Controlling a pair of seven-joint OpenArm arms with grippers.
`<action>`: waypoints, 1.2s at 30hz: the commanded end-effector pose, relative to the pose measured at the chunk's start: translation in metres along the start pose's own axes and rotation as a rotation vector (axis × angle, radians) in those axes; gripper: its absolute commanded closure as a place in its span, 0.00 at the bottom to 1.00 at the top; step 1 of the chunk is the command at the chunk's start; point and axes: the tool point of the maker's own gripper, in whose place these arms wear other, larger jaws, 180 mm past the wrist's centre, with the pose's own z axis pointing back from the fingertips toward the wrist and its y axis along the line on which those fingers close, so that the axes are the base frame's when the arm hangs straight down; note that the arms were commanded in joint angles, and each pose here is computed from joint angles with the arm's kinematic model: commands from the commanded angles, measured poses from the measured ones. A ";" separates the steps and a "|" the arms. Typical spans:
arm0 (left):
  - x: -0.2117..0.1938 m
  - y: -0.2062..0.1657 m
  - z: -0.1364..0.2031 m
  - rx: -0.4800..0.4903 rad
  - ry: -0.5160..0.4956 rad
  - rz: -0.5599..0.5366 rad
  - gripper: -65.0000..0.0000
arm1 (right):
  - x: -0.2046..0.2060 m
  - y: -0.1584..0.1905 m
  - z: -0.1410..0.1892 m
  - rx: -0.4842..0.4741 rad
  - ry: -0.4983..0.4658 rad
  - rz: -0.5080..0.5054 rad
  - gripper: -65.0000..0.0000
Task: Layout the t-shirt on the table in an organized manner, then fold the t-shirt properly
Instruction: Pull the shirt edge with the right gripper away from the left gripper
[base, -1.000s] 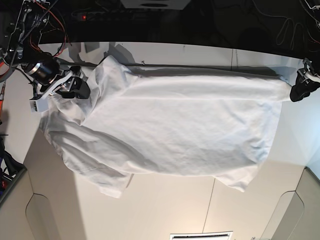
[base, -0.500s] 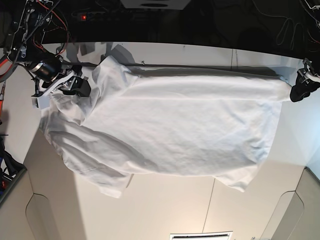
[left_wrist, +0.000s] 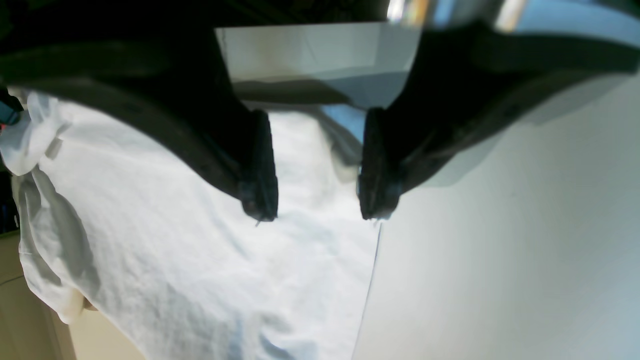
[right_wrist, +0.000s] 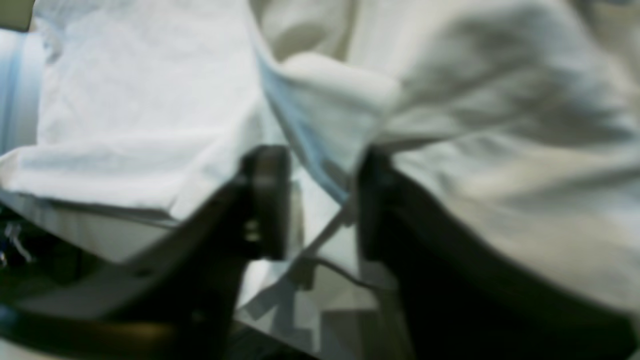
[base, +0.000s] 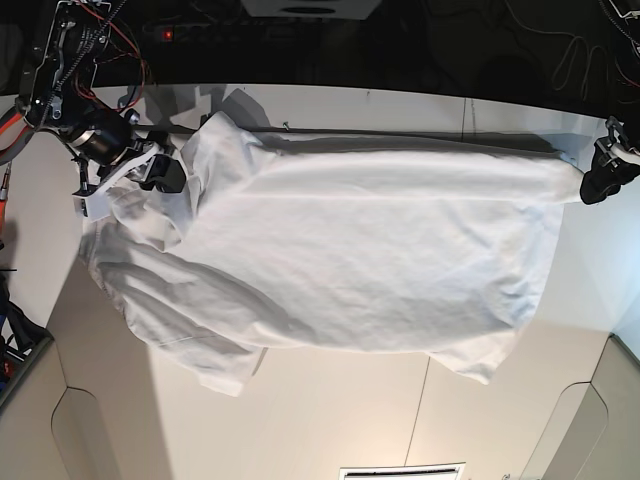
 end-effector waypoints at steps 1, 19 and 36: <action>0.019 -0.003 0.004 -0.015 -0.044 -0.026 0.53 | 0.013 0.005 0.001 0.016 -0.043 0.018 0.84; 0.018 -0.003 0.004 -0.014 -0.043 -0.027 0.53 | 0.098 0.053 -0.016 0.125 -0.199 0.108 1.00; 0.018 -0.003 0.004 -0.013 -0.040 -0.027 0.53 | 0.092 0.073 -0.028 0.138 -0.141 0.203 0.66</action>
